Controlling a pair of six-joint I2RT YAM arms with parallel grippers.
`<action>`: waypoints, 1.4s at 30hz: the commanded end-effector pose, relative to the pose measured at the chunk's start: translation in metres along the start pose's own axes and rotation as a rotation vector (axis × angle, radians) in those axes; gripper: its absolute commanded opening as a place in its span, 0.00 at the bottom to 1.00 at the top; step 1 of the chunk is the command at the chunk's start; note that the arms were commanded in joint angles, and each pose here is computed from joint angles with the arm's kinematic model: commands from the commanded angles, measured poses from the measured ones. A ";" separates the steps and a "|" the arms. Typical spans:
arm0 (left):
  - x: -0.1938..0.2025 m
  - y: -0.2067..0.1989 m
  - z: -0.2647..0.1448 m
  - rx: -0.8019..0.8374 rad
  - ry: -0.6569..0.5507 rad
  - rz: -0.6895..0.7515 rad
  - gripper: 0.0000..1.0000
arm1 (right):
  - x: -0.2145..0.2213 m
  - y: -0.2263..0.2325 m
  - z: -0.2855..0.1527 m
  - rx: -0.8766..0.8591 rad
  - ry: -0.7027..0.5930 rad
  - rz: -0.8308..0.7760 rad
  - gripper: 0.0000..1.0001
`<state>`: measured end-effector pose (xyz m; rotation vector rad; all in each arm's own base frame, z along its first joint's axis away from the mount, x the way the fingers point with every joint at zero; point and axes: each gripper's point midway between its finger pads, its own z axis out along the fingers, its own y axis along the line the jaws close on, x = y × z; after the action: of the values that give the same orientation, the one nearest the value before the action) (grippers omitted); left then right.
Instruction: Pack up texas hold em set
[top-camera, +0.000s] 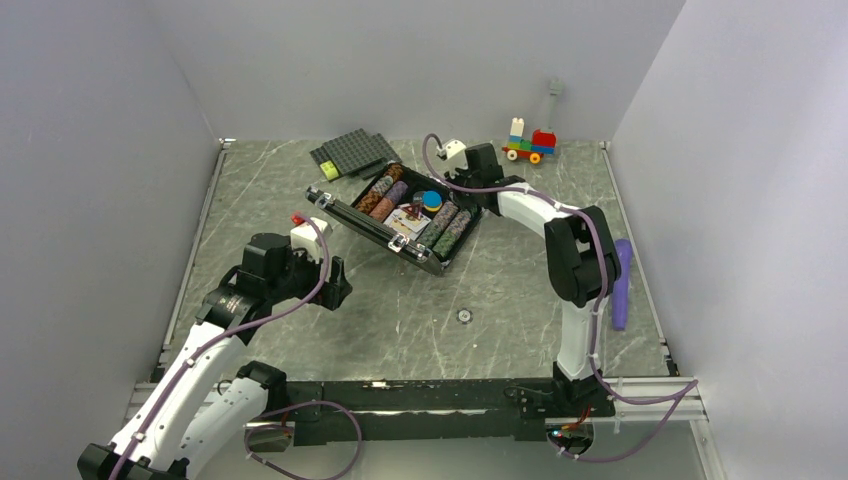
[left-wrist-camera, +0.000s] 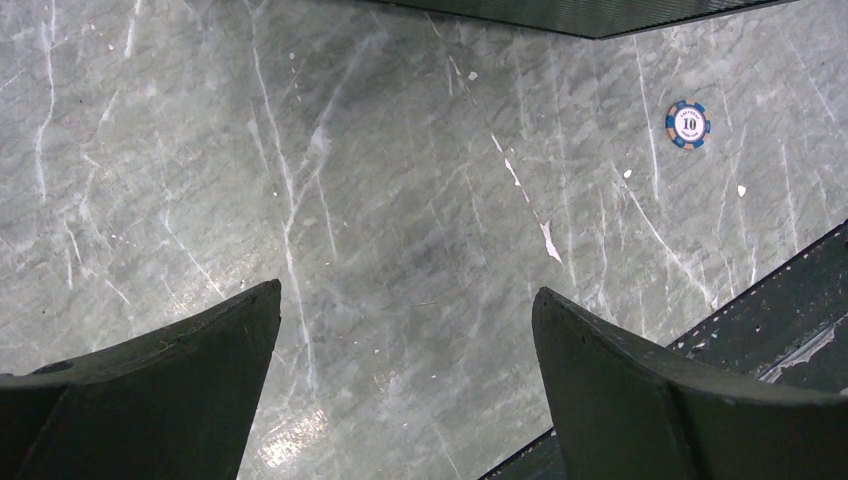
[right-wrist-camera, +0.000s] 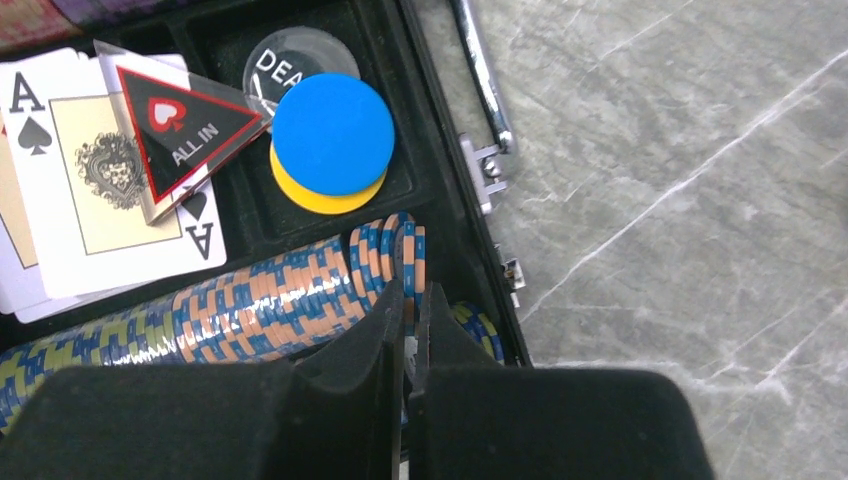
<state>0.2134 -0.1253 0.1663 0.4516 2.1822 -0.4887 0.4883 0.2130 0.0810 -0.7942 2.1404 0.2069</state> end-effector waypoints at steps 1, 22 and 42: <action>-0.009 -0.002 0.001 0.018 -0.032 0.018 0.99 | -0.014 0.001 0.000 -0.030 -0.030 -0.022 0.03; -0.008 -0.002 0.001 0.018 -0.028 0.017 0.99 | -0.019 0.009 -0.005 -0.076 -0.055 -0.022 0.37; -0.022 0.000 -0.017 -0.049 -0.172 -0.092 0.96 | 0.040 0.050 -0.137 0.042 0.033 0.370 0.64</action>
<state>0.2133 -0.1152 0.1882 0.3706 2.0788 -0.4515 0.4022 0.1888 0.1596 -0.5080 2.1392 0.3093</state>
